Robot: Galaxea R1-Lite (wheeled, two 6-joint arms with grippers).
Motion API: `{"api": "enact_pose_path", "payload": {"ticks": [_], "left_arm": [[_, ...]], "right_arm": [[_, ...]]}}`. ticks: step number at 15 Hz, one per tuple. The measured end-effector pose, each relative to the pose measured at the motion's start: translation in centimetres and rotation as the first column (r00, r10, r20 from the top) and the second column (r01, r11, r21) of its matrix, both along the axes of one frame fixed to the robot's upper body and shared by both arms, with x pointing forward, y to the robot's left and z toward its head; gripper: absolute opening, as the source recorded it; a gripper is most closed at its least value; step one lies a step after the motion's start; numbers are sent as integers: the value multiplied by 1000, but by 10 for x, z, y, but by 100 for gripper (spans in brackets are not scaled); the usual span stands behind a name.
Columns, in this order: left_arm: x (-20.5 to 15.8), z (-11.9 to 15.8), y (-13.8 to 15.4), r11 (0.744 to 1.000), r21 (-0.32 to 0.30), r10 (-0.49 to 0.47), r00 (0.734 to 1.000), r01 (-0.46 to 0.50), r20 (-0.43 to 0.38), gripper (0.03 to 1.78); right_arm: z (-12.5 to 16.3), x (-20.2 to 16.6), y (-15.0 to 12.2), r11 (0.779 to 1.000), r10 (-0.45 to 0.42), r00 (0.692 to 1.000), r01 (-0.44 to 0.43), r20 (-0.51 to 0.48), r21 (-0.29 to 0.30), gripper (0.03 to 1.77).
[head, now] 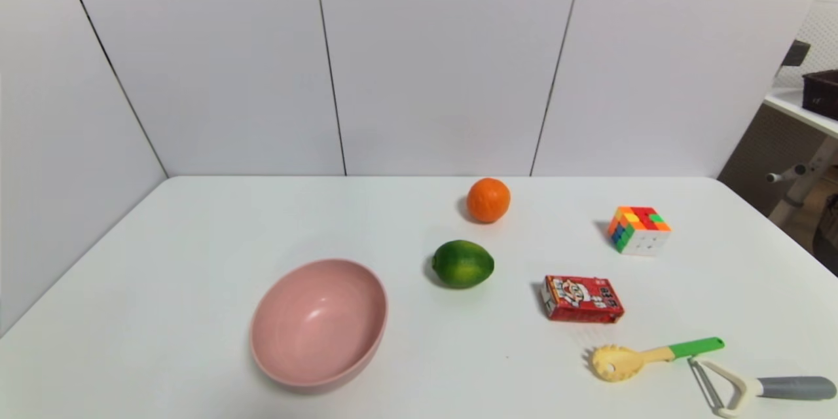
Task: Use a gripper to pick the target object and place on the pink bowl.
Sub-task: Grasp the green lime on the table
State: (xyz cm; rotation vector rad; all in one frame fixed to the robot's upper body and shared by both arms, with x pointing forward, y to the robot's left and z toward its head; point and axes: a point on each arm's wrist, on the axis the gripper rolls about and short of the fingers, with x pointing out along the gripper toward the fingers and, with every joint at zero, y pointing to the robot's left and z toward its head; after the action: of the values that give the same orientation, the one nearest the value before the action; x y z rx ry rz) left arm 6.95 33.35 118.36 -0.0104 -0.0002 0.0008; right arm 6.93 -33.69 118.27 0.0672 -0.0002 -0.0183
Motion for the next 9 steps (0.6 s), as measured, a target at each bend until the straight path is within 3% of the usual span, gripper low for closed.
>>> {"api": "enact_pose_path", "payload": {"ticks": [4,9], "left_arm": [[8,45,0,999,34,0,999,1,-32,169],[64,147,-2,974,194,-91,989,113,-120,169]], "right_arm": [[0,0,0,1000,0,1000,0,0,0,170],[0,0,0,1000,0,1000,0,0,0,170]]}}
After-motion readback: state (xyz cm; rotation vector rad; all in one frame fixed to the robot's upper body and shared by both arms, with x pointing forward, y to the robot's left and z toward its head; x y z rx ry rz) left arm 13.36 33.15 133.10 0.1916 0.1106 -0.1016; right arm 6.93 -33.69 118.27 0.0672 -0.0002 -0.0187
